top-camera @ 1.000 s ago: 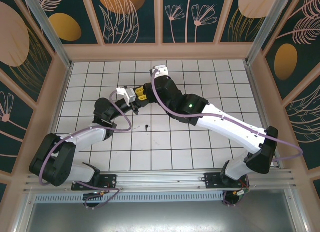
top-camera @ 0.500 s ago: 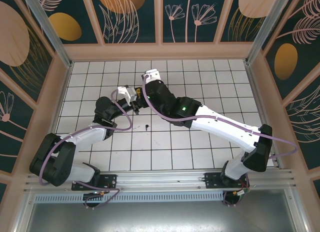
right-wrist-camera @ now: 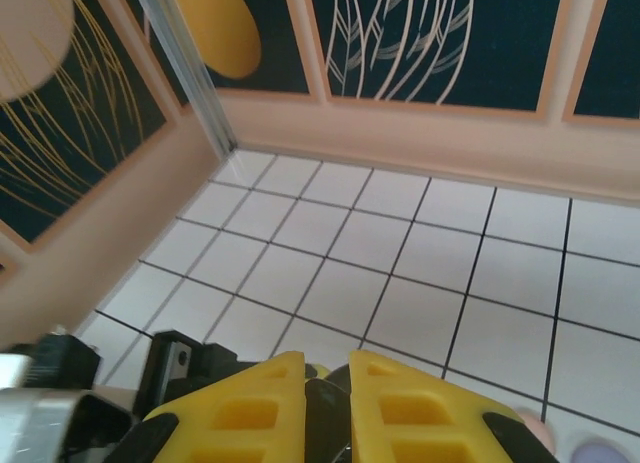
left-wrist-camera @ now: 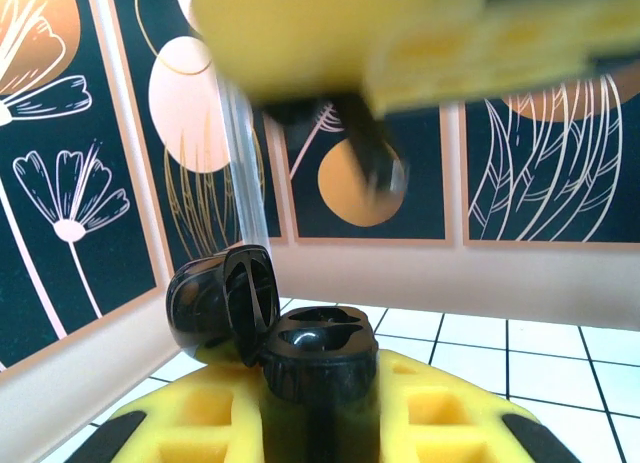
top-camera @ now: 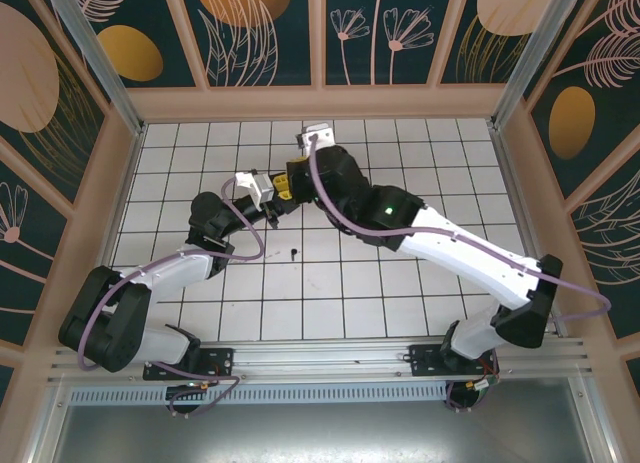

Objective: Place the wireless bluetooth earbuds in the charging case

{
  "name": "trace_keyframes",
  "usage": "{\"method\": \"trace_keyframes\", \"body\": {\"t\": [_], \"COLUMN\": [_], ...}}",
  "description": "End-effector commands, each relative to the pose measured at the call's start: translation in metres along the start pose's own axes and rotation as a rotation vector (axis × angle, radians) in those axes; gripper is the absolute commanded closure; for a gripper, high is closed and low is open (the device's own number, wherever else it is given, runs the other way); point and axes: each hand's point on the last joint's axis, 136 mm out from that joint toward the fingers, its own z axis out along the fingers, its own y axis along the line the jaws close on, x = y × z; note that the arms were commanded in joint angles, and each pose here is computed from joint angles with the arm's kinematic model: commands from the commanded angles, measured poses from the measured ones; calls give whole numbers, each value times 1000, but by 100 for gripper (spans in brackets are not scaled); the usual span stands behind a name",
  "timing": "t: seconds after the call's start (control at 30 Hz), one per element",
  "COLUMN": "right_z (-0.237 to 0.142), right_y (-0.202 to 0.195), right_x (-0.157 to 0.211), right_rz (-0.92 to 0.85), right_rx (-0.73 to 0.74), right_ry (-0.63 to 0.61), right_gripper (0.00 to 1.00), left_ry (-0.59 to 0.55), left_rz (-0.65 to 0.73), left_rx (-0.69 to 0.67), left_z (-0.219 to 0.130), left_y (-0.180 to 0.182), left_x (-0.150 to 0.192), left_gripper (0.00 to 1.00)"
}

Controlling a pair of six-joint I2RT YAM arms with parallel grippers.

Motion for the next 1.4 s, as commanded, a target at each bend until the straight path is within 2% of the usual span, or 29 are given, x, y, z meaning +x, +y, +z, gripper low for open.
{"method": "trace_keyframes", "body": {"t": [0.0, 0.27, 0.5, 1.07, 1.37], "right_z": [-29, -46, -42, -12, -7], "right_y": [-2, -8, -5, -14, -15], "right_x": [-32, -23, -10, 13, 21], "right_rz": [50, -13, -19, -26, -33], "right_rx": [-77, -157, -174, -53, -43], "right_ry": [-91, -120, -89, -37, -14], "right_gripper": [85, 85, 85, 85, 85], "left_ry": [-49, -53, -61, -69, -69], "left_rz": [56, 52, 36, 39, 40], "left_rx": [52, 120, 166, 183, 178], "left_z": [2, 2, 2, 2, 2], "left_y": [-10, -21, -29, -33, -33], "left_x": [-23, -32, -38, -44, -46], "left_gripper": [100, 100, 100, 100, 100]}}
